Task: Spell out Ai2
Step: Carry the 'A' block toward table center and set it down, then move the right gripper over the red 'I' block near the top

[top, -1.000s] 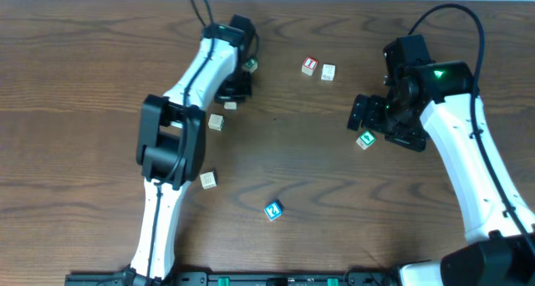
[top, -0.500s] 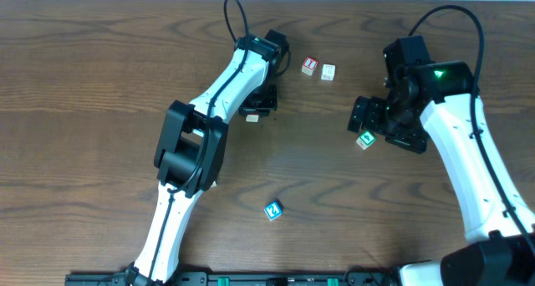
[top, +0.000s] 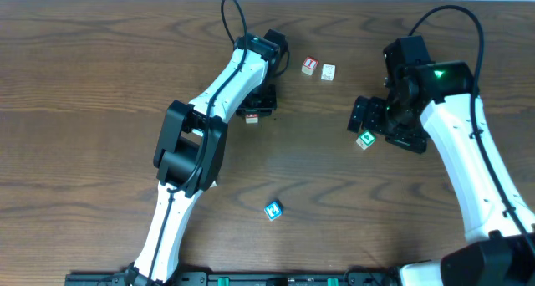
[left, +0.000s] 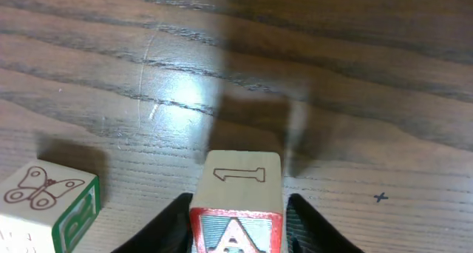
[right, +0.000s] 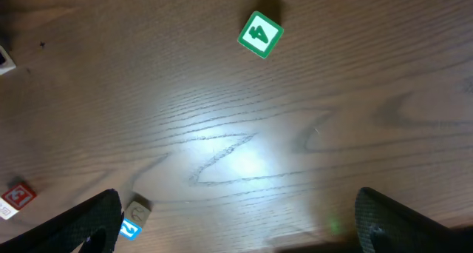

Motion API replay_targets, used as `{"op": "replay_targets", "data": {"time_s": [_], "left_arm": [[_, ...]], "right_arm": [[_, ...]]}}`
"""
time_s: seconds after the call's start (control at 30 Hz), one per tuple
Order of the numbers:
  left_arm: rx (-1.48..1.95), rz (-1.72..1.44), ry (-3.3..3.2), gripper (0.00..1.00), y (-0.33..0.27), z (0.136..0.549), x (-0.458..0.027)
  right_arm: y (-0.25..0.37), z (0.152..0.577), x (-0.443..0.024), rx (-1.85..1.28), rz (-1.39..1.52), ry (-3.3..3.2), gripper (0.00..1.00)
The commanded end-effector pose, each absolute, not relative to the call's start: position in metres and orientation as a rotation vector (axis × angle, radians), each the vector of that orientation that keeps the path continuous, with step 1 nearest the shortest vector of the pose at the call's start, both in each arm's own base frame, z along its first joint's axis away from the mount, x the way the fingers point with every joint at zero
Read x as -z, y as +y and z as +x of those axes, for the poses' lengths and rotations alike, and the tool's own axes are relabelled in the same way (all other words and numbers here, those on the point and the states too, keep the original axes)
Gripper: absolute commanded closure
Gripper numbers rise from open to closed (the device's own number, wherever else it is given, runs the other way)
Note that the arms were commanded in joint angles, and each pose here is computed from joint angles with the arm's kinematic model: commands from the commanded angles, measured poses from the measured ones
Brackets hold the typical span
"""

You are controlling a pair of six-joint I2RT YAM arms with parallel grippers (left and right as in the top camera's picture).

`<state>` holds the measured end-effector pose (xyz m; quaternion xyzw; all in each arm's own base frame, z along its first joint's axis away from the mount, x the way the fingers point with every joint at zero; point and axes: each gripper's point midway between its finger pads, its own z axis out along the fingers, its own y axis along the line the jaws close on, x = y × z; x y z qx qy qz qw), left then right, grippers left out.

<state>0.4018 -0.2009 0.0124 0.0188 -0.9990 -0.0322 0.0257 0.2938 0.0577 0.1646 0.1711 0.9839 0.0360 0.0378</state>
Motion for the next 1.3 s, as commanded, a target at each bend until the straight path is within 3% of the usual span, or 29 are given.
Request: {"op": "replay_targets", "data": {"time_s": [0.0,0.17,0.3,0.4,0.43,0.47,0.73,0.93,1.27], "left_arm": [[0.094,0.072,-3.103,0.57,-0.198,0.402,-0.023],[0.105,0.07,-3.095,0.57,-0.195,0.399,-0.029],[0.105,0.084,-3.157,0.52,-0.186,0.399,-0.071],[0.079,0.083,-3.29,0.38,-0.178,0.403,-0.127],[0.042,0.048,-3.362,0.25,-0.176,0.402,-0.159],[0.01,0.022,-3.405,0.2,-0.175,0.401,-0.177],[-0.032,-0.015,-3.707,0.02,-0.139,0.366,-0.303],[0.076,0.04,-3.77,0.05,-0.11,0.339,-0.334],[0.213,0.046,-3.731,0.05,-0.094,0.326,-0.332]], "right_arm": [[0.057,0.293,-0.163,-0.08,0.529,3.017,0.01],[0.057,0.298,-0.164,-0.083,0.525,2.997,0.01],[0.046,0.306,-0.165,0.0,0.533,2.951,0.01],[0.043,0.313,-0.166,0.02,0.594,2.901,0.01],[0.043,0.318,-0.166,0.01,0.646,2.872,0.01],[0.043,0.321,-0.166,0.007,0.682,2.855,0.01],[0.098,0.374,-0.154,-0.197,0.684,2.738,0.07],[0.137,0.419,-0.138,-0.239,0.665,2.745,0.07],[0.159,0.504,-0.13,-0.346,0.785,2.672,0.11]]}}
